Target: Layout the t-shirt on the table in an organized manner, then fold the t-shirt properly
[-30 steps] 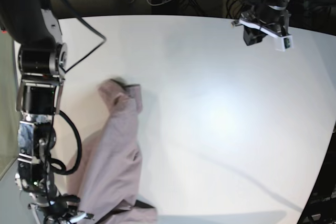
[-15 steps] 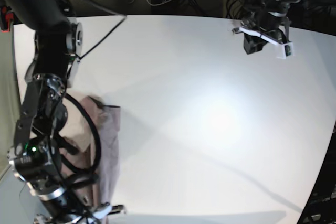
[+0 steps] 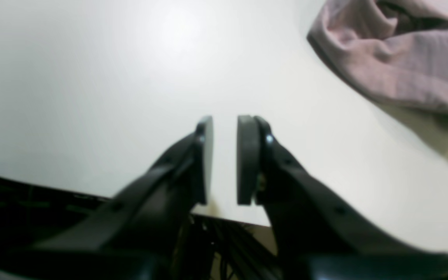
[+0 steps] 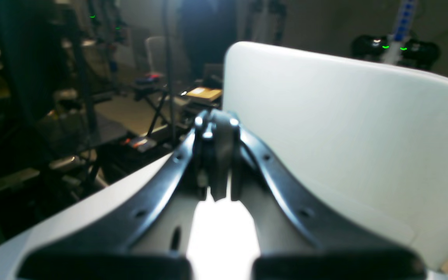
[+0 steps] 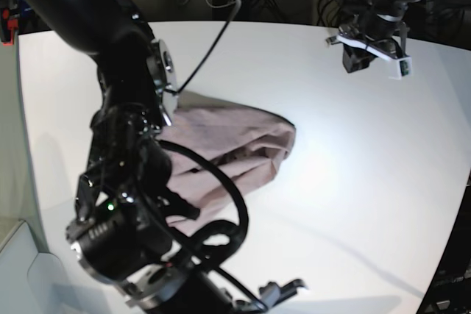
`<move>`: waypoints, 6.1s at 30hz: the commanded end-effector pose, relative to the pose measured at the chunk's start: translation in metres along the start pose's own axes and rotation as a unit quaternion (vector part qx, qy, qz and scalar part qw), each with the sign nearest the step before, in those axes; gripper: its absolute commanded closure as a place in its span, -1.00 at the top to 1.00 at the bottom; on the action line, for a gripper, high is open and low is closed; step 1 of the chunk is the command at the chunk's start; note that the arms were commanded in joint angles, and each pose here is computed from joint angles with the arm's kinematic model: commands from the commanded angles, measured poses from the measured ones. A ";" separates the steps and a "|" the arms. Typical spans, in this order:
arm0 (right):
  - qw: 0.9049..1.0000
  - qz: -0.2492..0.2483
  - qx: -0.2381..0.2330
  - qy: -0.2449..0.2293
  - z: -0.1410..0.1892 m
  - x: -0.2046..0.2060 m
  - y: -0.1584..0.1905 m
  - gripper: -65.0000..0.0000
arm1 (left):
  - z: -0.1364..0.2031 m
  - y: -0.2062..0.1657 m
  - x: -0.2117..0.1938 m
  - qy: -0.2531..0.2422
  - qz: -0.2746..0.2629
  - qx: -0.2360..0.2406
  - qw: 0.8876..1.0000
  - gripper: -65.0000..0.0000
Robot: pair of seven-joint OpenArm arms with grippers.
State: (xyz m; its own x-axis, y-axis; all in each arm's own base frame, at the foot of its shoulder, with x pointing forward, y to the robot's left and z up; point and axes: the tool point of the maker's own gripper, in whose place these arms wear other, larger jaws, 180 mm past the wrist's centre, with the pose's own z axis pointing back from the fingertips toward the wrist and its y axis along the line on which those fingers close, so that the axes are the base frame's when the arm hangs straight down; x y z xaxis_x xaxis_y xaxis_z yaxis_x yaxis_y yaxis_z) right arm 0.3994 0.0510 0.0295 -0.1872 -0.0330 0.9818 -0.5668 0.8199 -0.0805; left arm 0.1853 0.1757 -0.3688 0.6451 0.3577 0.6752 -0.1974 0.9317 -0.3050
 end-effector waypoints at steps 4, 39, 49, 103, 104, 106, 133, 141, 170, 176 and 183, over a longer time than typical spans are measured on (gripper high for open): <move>0.999 -0.013 -0.020 0.022 0.006 -0.026 -0.008 -1.00 | 0.005 0.000 0.003 -0.008 -0.003 -0.001 1.000 -0.67; 0.847 -0.244 -0.228 0.413 0.231 -0.375 -0.075 -0.31 | -0.016 -0.046 0.048 -0.053 -0.018 -0.079 0.995 -0.67; 0.913 -0.174 -0.183 0.319 0.178 -0.289 -0.065 -1.00 | -0.011 -0.028 0.046 -0.052 -0.014 -0.056 0.997 -0.67; 0.955 0.056 0.206 0.206 -0.049 -0.196 0.139 -0.04 | 0.035 0.071 0.015 -0.014 -0.004 0.080 0.997 -0.67; 0.953 0.043 0.201 0.220 -0.041 -0.206 0.139 -0.03 | 0.034 0.069 0.014 -0.013 -0.005 0.077 0.997 -0.67; 0.949 0.019 0.184 0.255 -0.021 -0.236 0.125 -0.03 | 0.031 0.065 0.016 -0.015 -0.005 0.072 0.997 -0.67; 0.938 -0.073 0.048 0.334 0.073 -0.379 0.021 0.12 | 0.028 0.058 0.014 -0.020 0.012 0.067 0.997 -0.67; 0.931 -0.084 0.044 0.351 0.071 -0.394 0.021 -0.06 | 0.029 0.060 0.014 -0.021 0.012 0.069 0.997 -0.67; 0.984 0.143 0.043 0.093 -0.065 -0.073 -0.032 -1.00 | 0.033 0.065 0.011 -0.013 0.006 0.074 0.997 -0.67; 0.983 0.169 0.048 0.048 -0.085 -0.010 -0.019 -1.00 | 0.031 0.064 0.016 -0.016 -0.001 0.071 0.997 -0.67; 0.980 0.189 0.057 0.015 -0.112 0.061 0.004 -1.00 | 0.028 0.062 0.023 -0.026 -0.001 0.068 0.997 -0.67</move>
State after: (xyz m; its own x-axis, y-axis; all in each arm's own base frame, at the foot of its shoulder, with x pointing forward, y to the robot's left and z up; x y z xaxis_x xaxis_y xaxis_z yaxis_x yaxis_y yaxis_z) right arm 0.4805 0.1199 0.0819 -0.3218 0.3046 0.8965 -0.5763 0.6883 -0.4407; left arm 0.1651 0.2416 -0.3608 0.6202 0.3683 0.6926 -0.3075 0.9264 -0.2173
